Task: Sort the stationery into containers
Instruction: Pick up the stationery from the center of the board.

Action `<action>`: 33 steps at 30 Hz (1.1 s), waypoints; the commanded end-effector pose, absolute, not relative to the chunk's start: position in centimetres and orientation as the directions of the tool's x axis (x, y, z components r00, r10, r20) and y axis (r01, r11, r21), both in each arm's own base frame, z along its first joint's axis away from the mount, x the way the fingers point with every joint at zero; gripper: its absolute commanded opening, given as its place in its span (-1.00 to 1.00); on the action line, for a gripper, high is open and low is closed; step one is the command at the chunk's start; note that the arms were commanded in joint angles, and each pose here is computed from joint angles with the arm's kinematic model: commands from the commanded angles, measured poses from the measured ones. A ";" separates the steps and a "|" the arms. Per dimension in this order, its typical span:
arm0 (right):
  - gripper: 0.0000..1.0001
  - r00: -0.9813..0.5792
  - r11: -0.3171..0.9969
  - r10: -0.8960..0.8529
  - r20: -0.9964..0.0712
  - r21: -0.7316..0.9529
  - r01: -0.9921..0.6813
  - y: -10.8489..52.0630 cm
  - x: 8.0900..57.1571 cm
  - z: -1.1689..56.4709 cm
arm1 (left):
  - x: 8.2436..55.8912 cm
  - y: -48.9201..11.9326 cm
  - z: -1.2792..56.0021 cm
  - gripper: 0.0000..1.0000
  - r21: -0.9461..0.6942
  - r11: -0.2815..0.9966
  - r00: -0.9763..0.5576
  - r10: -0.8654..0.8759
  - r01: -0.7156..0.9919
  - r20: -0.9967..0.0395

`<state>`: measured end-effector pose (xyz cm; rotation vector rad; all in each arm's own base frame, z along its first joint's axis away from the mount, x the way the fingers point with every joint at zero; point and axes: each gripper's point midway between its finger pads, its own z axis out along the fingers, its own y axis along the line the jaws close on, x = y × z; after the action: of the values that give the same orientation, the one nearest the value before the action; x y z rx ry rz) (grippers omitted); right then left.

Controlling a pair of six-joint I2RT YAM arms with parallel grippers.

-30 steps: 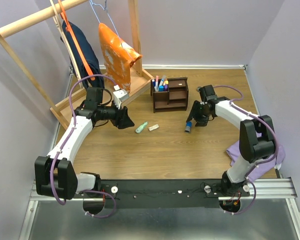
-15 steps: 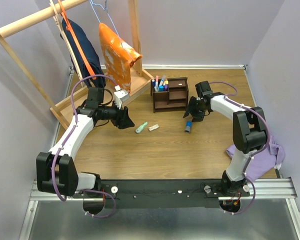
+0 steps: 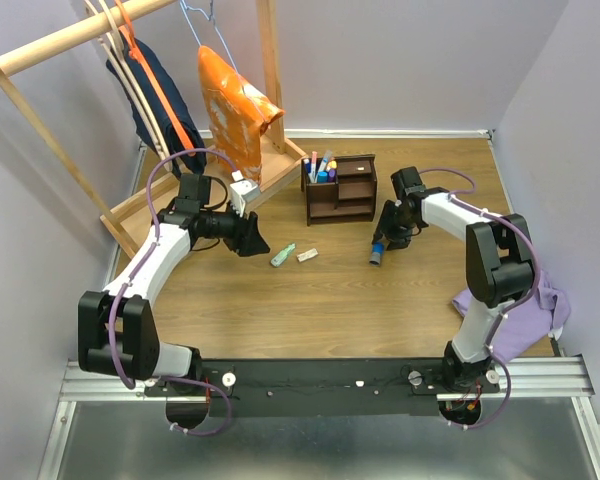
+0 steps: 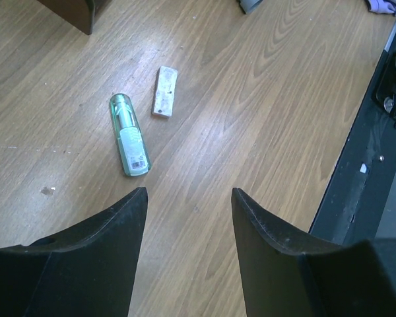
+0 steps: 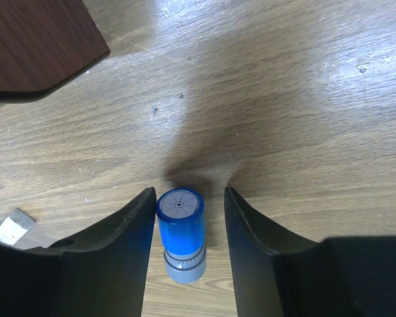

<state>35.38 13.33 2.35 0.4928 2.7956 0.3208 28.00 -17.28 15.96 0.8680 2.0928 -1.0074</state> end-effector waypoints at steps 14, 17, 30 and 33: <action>0.04 -0.906 0.922 0.354 -0.233 0.252 0.295 13.1 34.5 2.6 | 28.7 -17.2 16.6 0.26 -0.388 0.487 -0.557 0.268 0.782 -0.786; 0.03 -0.909 0.924 0.347 -0.232 0.251 0.288 13.2 34.3 2.5 | 28.7 -17.2 16.4 0.26 -0.389 0.486 -0.557 0.268 0.783 -0.786; 0.01 -0.919 0.926 0.330 -0.218 0.266 0.270 14.8 33.6 2.7 | 28.9 -17.1 16.3 0.26 -0.389 0.493 -0.561 0.266 0.778 -0.784; -0.01 -0.921 0.926 0.331 -0.208 0.262 0.273 14.7 33.1 2.4 | 28.9 -17.1 16.4 0.26 -0.388 0.493 -0.559 0.267 0.779 -0.785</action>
<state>34.32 14.46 2.21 0.4429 2.8180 0.3246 28.27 -17.30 15.99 0.8680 2.0896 -1.0047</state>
